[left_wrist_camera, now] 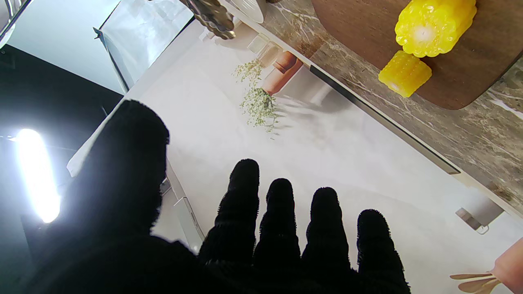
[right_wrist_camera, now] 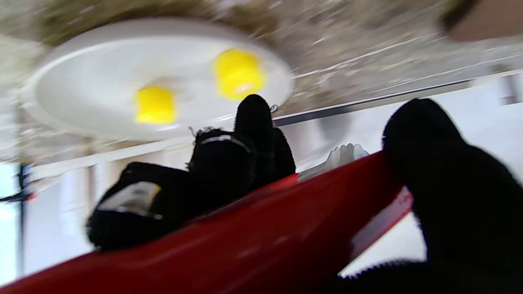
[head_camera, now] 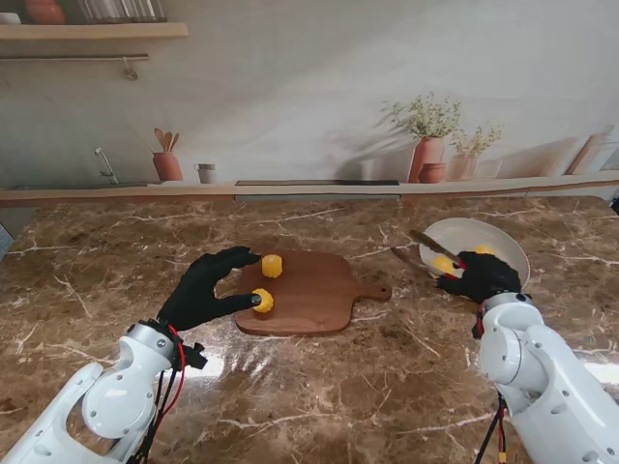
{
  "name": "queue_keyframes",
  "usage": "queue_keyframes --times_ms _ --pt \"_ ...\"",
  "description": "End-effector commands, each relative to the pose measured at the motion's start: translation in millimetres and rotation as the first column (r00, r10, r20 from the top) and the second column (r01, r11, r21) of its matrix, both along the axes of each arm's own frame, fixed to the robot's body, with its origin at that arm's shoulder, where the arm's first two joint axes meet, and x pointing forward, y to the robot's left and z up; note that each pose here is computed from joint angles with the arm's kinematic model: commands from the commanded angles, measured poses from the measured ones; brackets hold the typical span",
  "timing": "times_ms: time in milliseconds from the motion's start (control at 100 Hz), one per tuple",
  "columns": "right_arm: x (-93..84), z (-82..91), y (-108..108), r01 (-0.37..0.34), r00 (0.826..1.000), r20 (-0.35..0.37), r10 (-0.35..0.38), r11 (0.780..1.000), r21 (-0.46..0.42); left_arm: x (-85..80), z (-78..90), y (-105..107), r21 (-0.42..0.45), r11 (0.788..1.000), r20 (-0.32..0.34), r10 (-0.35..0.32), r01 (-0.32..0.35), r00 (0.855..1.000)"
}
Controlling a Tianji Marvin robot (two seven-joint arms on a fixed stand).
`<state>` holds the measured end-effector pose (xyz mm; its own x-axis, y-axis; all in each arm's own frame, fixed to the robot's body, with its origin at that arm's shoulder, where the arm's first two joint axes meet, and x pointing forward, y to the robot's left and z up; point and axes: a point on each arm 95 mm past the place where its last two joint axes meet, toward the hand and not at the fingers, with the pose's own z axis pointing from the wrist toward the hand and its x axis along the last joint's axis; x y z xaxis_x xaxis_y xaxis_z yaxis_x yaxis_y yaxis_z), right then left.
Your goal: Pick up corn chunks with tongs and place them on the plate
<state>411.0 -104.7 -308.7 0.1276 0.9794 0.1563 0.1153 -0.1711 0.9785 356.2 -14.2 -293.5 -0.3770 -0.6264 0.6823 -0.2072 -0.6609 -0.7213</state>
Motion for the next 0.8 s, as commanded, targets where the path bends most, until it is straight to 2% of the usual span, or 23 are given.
queue_keyframes --times_ms 0,130,310,440,710,790 --pt "-8.8 -15.4 31 -0.095 0.994 -0.052 0.098 0.994 0.046 -1.2 -0.6 0 0.006 1.0 -0.007 -0.002 0.002 1.0" --pt "-14.5 -29.5 72 -0.256 0.96 -0.095 0.263 0.964 0.077 -0.6 1.0 2 0.014 1.0 -0.012 -0.007 0.007 1.0" --pt "-13.9 -45.3 111 -0.372 0.914 -0.126 0.385 0.921 0.116 1.2 2.9 2 0.017 1.0 -0.019 -0.013 0.014 1.0" --pt "-11.3 -52.3 133 -0.412 0.894 -0.137 0.425 0.904 0.118 2.5 5.1 1 0.017 1.0 -0.016 -0.019 0.019 1.0" --pt "-8.4 -61.5 165 -0.448 0.876 -0.168 0.452 0.892 0.065 3.2 8.1 -4 0.019 0.999 -0.006 -0.031 0.031 1.0" --pt "-8.0 -64.6 173 -0.447 0.876 -0.18 0.448 0.893 0.048 3.2 8.3 -4 0.023 0.999 -0.003 -0.031 0.031 1.0"
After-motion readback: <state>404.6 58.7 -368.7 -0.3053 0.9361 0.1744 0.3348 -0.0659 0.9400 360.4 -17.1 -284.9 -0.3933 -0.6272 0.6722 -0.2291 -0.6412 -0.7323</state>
